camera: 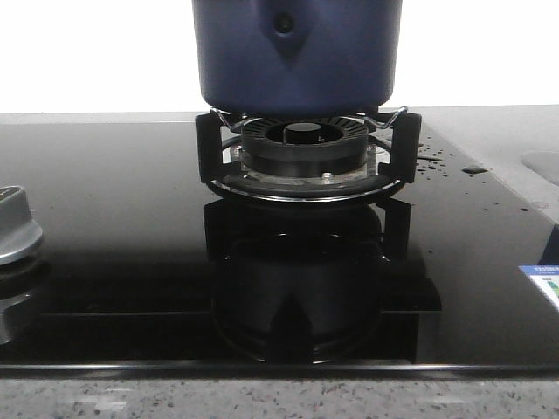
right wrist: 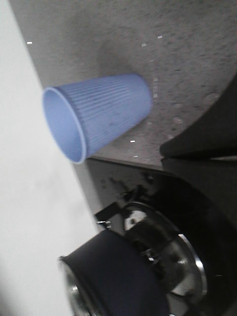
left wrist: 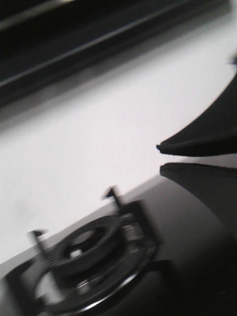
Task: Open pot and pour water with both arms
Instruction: 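Grasp the blue lid knob with the left gripper and lift the lid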
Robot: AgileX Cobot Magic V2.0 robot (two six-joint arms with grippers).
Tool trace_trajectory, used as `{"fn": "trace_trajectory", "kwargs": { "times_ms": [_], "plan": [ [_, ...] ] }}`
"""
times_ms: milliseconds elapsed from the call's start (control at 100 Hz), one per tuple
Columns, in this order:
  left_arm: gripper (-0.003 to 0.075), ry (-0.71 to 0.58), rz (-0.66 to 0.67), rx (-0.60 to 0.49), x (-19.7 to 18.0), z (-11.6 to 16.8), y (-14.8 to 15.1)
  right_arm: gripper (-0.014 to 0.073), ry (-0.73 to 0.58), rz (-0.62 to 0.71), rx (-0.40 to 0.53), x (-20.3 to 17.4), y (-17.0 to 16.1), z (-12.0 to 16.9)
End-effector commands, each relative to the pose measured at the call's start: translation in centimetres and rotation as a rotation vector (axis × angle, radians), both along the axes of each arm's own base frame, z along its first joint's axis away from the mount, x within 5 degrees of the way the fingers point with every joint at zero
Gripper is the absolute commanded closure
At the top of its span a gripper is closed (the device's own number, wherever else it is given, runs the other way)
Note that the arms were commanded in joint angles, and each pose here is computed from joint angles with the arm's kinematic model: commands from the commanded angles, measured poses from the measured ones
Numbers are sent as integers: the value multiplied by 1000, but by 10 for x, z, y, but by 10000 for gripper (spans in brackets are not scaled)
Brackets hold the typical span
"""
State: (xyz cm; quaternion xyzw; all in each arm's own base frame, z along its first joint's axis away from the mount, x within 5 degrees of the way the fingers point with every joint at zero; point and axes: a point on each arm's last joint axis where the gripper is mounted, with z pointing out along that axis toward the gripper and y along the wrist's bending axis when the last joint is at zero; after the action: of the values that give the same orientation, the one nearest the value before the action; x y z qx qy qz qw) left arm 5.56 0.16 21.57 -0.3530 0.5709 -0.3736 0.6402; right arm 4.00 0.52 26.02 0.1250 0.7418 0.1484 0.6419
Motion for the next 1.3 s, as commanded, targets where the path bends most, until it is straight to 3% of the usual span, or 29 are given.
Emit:
{"fn": "trace_trajectory", "kwargs": {
  "times_ms": [0, 100, 210, 320, 460, 560, 780, 910, 970, 1030, 1170, 1220, 1290],
  "plan": [
    [741, 16, -101, 73, -1, 13, -10, 666, 76, 10, -3, 2, 1, 25],
    [740, 91, -206, 133, 3, 23, -19, 666, 261, 51, 20, 5, 5, 41],
    [740, 151, -341, 286, 7, 37, -31, 666, 456, 127, 63, 11, 13, 52],
    [738, 179, -489, 406, 14, 54, -42, 666, 512, 266, 90, 16, 25, 64],
    [738, 34, -683, 496, 22, 80, -58, 666, 404, 511, 115, 18, 44, 79],
    [738, -140, -803, 539, 28, 101, -70, 666, 259, 632, 53, 17, 52, 89],
    [738, -274, -991, 646, 58, 133, -88, 666, 100, 620, -59, 22, 50, 98],
    [715, -408, -1052, 798, 80, 158, -102, 653, 57, 601, -105, 24, 48, 100],
    [645, -465, -1074, 878, 92, 166, -109, 599, 44, 600, -128, 23, 48, 101],
    [518, -510, -1085, 949, 103, 176, -116, 506, 34, 598, -144, 23, 48, 102],
    [215, -530, -1067, 1009, 137, 191, -133, 144, -5, 572, -147, 23, 46, 109],
    [165, -530, -1064, 1010, 148, 195, -139, 29, -23, 564, -150, 23, 46, 114],
    [153, -530, -1073, 1010, 164, 198, -148, -45, -40, 560, -156, 21, 46, 119]
  ]
}}
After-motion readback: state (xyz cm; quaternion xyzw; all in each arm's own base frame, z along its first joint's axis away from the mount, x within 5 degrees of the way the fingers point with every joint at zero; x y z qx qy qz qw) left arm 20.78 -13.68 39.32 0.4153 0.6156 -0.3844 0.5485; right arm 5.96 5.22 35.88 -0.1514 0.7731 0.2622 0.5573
